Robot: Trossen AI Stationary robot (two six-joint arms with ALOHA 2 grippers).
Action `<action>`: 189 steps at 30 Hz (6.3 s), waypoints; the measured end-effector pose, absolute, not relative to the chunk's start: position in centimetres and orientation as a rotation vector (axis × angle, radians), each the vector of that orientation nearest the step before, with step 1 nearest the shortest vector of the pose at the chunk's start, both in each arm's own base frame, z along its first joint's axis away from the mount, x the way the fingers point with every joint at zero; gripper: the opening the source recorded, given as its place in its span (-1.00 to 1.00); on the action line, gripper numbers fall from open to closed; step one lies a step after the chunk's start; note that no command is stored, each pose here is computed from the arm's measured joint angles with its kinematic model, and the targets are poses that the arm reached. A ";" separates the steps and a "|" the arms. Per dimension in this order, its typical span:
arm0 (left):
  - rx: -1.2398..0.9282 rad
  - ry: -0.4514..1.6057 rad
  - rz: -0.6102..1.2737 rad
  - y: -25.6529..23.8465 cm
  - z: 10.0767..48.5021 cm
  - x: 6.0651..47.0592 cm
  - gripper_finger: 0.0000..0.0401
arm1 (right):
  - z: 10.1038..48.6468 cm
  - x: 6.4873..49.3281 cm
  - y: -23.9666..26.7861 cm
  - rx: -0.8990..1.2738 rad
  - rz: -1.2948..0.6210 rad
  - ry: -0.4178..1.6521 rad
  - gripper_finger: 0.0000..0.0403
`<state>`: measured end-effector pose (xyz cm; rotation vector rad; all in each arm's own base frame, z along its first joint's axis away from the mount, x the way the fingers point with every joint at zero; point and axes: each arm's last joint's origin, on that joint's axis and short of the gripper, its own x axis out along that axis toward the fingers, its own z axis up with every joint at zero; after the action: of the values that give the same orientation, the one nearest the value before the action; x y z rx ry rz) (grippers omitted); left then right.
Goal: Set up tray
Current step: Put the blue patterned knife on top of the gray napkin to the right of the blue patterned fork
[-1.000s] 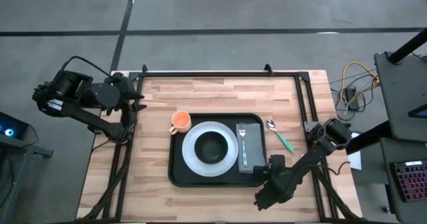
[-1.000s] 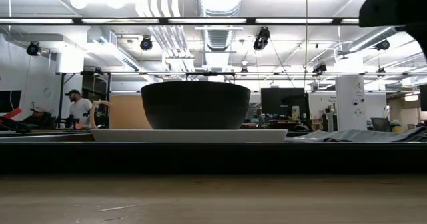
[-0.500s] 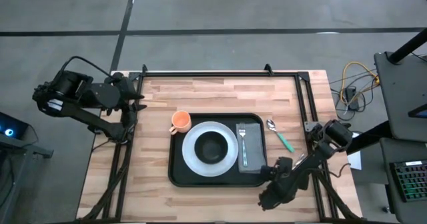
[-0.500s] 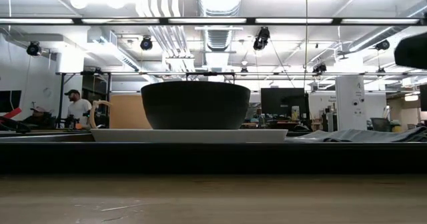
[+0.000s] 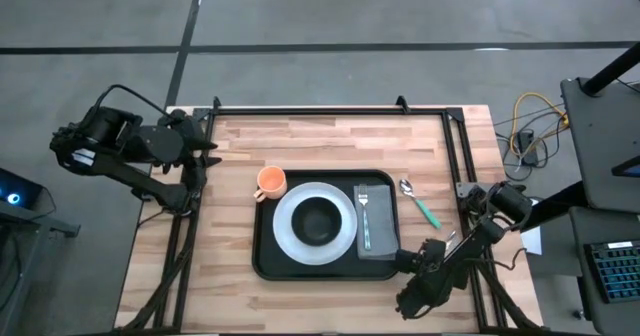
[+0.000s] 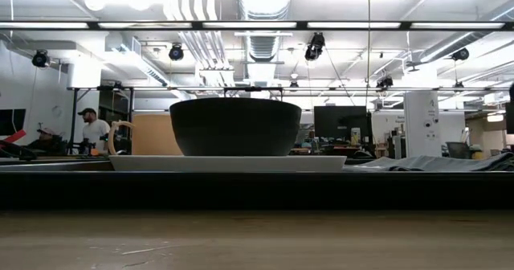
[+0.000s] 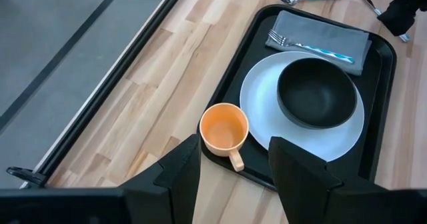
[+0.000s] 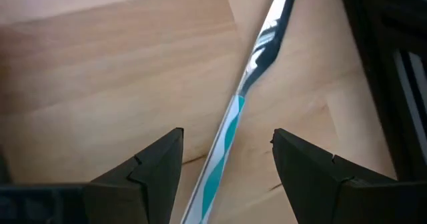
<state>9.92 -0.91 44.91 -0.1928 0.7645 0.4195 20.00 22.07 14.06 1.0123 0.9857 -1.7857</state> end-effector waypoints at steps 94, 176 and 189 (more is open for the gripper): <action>-0.150 0.857 0.434 -1.6 44.0 13.2 -0.21 | 18.0 20.8 24.4 0.882 -1.761 1.075 0.09; -0.338 0.895 0.346 -2.1 44.0 13.1 -0.21 | 10.3 20.0 21.2 0.924 -1.610 0.927 0.09; -0.343 0.895 0.349 -2.1 44.0 13.2 -0.21 | 10.9 20.3 21.6 0.920 -1.600 0.957 0.04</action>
<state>13.22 -2.09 44.00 -0.3427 0.8954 0.3494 20.30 21.65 10.85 0.9200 0.9566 -1.5997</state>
